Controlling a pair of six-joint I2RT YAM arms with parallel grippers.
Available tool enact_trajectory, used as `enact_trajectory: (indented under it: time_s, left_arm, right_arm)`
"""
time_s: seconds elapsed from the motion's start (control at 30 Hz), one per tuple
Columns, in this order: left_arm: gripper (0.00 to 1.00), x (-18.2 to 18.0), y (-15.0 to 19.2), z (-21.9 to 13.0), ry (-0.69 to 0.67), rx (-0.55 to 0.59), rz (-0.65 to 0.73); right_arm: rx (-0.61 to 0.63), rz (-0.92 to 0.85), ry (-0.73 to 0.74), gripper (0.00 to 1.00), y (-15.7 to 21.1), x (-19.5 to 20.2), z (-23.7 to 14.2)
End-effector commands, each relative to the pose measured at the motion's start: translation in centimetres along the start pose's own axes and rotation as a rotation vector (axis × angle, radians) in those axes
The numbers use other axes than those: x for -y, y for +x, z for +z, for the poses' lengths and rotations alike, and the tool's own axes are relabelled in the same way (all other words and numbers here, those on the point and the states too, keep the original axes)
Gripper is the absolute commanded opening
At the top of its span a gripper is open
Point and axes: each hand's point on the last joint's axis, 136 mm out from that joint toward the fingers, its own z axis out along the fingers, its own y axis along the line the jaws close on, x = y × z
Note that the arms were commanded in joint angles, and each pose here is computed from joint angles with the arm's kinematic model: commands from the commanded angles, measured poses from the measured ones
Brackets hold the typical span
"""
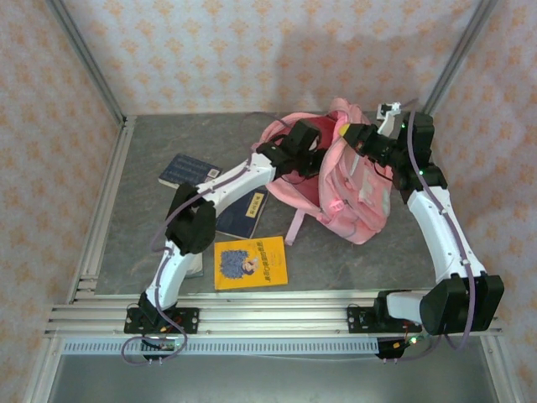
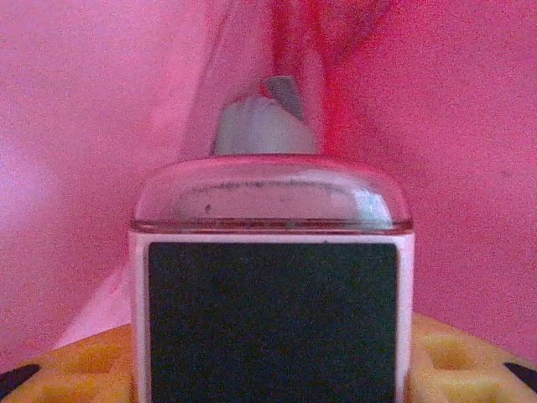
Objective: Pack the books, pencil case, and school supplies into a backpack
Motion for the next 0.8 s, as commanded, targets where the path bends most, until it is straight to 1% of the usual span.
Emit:
enact_trajectory:
  time_s: [0.0,0.07,0.1,0.13,0.2,0.23,0.27,0.3,0.43,0.53,0.77]
  left_arm:
    - [0.45,5.6,0.0,1.0,0.164,0.018,-0.007]
    - [0.47,6.3,1.3,2.7,0.176,-0.018,0.002]
    - [0.49,6.5,1.9,3.4,0.175,-0.032,0.007]
    - [0.54,6.7,2.4,3.9,0.176,-0.044,0.01]
    - [0.76,7.0,2.8,4.4,0.173,-0.05,0.015]
    - [0.84,7.1,2.7,4.3,0.17,-0.045,0.017]
    - [0.97,7.2,2.7,4.1,0.169,-0.039,0.023]
    - [1.0,7.4,2.5,3.8,0.169,-0.032,0.03]
    - [1.0,8.1,1.9,2.2,0.169,-0.016,0.068]
    - [1.0,8.3,1.5,0.8,0.154,-0.009,0.095]
    - [1.0,7.7,0.6,-2.8,0.084,0.009,0.172]
  right_arm:
    - [0.108,-0.175,-0.243,0.0,-3.3,-7.4,-1.8]
    - [0.109,-0.17,-0.251,0.0,-3.5,-7.5,-1.6]
    - [0.106,-0.17,-0.253,0.0,-3.6,-7.5,-1.5]
    - [0.103,-0.167,-0.254,0.0,-3.6,-7.4,-1.3]
    - [0.098,-0.169,-0.252,0.0,-3.6,-7.2,-1.1]
    - [0.095,-0.168,-0.249,0.0,-3.6,-7.1,-1.1]
    - [0.093,-0.169,-0.246,0.0,-3.6,-7.0,-1.0]
    - [0.091,-0.166,-0.242,0.0,-3.6,-6.9,-0.9]
    - [0.091,-0.174,-0.216,0.0,-3.5,-6.3,-0.8]
    - [0.093,-0.194,-0.135,0.0,-3.3,-4.9,-0.8]
    - [0.147,-0.227,0.206,0.0,-3.6,1.1,-1.7]
